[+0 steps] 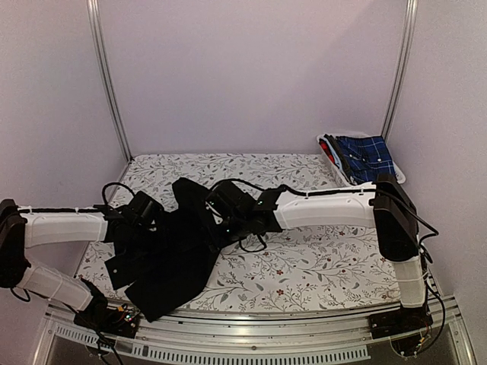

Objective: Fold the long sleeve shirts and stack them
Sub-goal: Move the crumpled shirt to the center of the board.

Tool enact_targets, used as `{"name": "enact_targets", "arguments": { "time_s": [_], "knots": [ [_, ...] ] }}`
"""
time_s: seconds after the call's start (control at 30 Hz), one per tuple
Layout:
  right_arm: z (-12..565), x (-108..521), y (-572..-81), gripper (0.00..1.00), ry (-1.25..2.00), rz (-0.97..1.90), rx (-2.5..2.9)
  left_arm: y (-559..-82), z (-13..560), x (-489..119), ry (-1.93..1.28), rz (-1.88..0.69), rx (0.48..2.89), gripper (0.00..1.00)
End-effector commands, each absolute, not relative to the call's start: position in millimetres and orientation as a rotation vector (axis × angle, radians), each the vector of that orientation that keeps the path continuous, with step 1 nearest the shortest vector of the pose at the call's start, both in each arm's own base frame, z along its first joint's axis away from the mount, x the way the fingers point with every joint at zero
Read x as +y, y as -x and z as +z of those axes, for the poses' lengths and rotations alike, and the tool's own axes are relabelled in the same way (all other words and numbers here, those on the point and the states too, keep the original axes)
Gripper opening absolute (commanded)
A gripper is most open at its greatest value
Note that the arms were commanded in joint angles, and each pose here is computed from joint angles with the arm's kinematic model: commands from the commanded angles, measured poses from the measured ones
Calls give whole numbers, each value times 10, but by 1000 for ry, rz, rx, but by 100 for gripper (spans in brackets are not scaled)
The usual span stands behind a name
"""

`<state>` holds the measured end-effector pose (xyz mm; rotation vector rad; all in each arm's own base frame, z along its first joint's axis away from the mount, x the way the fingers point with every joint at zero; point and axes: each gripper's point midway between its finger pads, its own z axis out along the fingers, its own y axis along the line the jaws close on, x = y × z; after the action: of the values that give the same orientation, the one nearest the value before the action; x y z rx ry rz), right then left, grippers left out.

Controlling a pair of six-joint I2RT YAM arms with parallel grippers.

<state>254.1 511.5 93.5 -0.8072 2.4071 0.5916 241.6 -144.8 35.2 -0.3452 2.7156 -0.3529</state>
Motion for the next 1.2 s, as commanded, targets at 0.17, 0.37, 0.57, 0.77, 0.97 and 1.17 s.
{"name": "enact_targets", "arguments": {
  "time_s": [0.17,0.37,0.57,0.77,0.97,1.17],
  "knots": [
    [631,4512,-2941,15,607,440,2514,-2333,320,-2226,107,-569,2770,20],
    [678,3882,-3467,8,467,381,2521,-2385,472,-3111,-106,-732,2755,11],
    [802,3489,-3890,25,398,366,2501,-2513,751,-3721,-198,-841,2693,20],
    [1221,3575,-3745,51,467,373,2429,-2763,962,-3124,-9,-636,2605,37],
    [1346,3920,-3321,54,593,417,2404,-2799,988,-2294,257,-566,2556,46],
    [1044,4082,-3229,56,593,485,2482,-2674,937,-2033,425,-648,2538,60]
  ]
}}
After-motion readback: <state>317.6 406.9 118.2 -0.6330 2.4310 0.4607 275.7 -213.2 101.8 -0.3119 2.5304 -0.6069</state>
